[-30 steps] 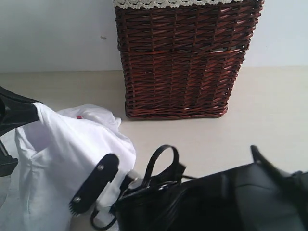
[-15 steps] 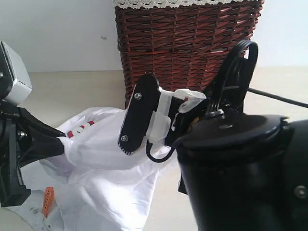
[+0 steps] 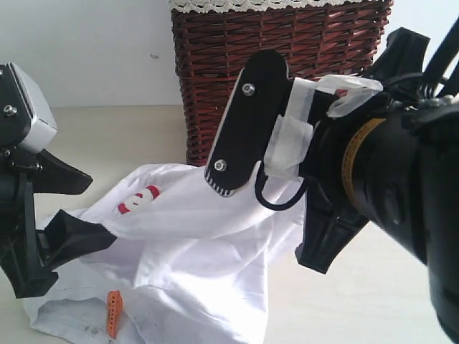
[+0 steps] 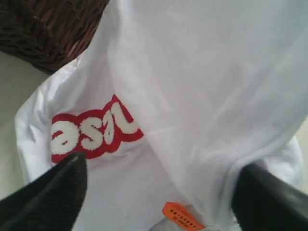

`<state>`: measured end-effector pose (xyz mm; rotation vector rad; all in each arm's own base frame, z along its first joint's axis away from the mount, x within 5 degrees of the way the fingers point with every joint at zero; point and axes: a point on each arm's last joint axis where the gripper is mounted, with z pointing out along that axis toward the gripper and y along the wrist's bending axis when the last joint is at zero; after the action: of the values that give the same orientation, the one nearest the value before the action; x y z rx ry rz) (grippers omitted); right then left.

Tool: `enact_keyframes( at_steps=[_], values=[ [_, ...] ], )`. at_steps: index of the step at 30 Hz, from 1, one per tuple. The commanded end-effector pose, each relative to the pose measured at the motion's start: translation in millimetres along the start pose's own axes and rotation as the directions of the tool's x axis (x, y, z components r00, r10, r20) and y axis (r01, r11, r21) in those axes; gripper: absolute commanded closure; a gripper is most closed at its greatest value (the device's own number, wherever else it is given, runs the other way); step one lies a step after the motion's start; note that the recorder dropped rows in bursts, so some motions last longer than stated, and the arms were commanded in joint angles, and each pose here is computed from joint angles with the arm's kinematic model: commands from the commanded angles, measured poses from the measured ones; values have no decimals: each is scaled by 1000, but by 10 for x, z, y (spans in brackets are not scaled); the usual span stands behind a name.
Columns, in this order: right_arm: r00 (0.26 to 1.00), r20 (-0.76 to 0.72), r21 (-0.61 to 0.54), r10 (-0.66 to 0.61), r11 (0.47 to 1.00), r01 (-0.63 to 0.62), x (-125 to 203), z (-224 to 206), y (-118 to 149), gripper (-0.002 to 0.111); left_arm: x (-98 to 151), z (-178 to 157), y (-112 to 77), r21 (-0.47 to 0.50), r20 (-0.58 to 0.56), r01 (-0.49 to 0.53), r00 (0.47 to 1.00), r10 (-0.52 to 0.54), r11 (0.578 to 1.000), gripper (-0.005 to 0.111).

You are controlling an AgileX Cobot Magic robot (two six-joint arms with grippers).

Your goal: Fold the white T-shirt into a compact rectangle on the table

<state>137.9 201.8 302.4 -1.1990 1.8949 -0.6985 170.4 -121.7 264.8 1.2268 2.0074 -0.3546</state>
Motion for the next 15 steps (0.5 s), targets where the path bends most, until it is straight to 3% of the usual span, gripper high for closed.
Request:
enact_keyframes(
  at_steps=[1,9,13,15],
  values=[
    [1000,9,28,-6,1000,6,9,-19,-50,84,-38,-72,-49,37,33,74,997,-76,997,23],
    [999,38,56,7,998,-10,18,-57,-125,53,18,-68,-111,101,-41,147,989,-143,984,23],
    [993,72,76,95,992,-100,33,-99,-202,51,27,-43,-104,102,-54,158,987,-153,982,23],
    [988,41,17,148,989,-148,75,-112,-171,51,29,-39,-103,102,-57,164,986,-159,981,23]
  ],
)
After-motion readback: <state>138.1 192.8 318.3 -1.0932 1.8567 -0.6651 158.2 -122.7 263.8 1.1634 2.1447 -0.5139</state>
